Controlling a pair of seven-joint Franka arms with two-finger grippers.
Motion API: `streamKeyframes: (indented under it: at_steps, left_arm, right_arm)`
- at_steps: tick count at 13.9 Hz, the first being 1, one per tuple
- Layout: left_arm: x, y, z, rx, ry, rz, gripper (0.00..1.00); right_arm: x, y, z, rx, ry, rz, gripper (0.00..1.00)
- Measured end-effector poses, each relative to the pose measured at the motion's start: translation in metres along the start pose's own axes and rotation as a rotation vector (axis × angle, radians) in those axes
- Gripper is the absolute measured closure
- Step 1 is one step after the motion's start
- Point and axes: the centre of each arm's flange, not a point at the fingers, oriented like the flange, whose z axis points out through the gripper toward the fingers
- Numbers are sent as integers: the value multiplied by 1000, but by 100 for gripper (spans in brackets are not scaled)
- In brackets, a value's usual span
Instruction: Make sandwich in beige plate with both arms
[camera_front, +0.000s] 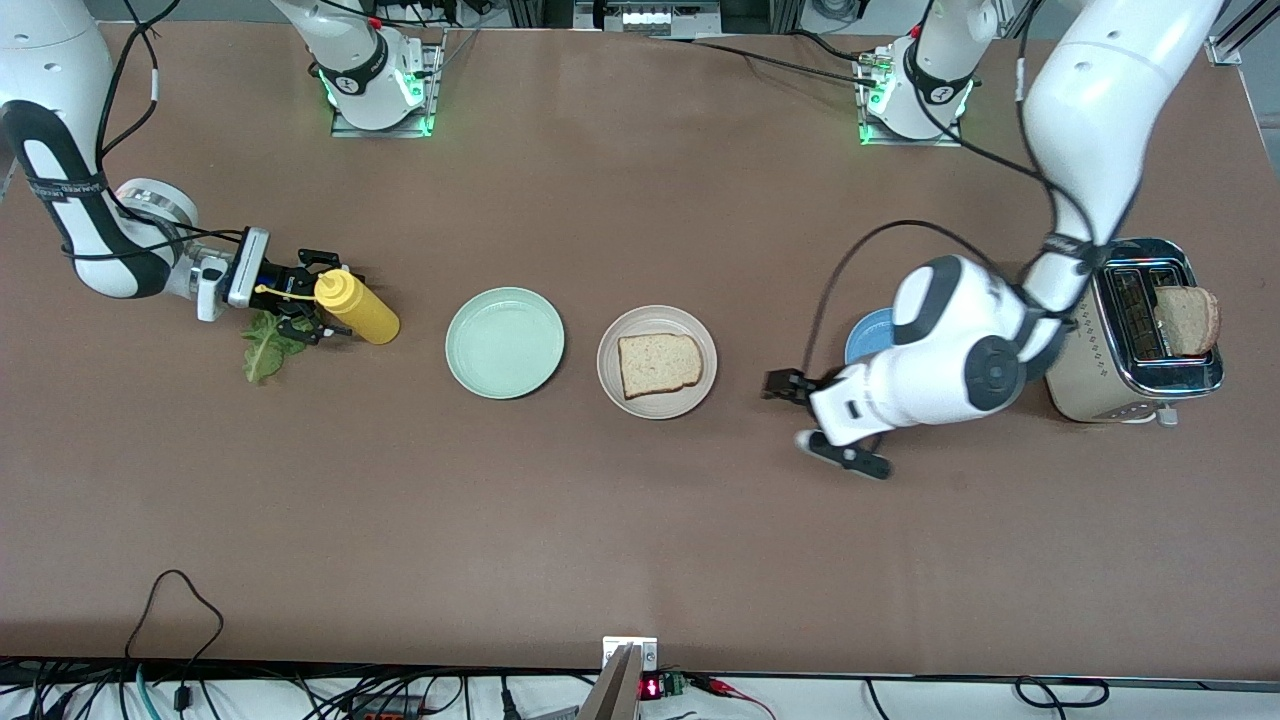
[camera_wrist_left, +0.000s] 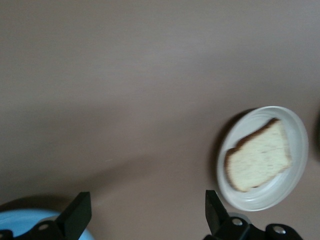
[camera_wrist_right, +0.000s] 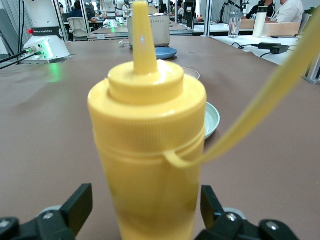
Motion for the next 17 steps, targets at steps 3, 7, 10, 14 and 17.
streamKeyframes:
  at_steps: [3,7,10,14,17]
  left_arm:
    - [-10,-48,-47,94,12,-114,0]
    - [-29,-105,-149,200,71,-207,0]
    - [-40,-105,-220,218,102,-233,0]
    - [-54,-74,-263,307,117,-235,0]
    - [-82,-77,-294,347,98,-282,0]
  right_arm:
    - [6,4,8,6,8,-12,30]
    - [8,6,12,10,7,-17,41]
    - [25,23,8,-10,-27,-11,46]
    - [117,56,-8,-27,-157,75,47]
    - [198,60,7,-39,-266,146,51]
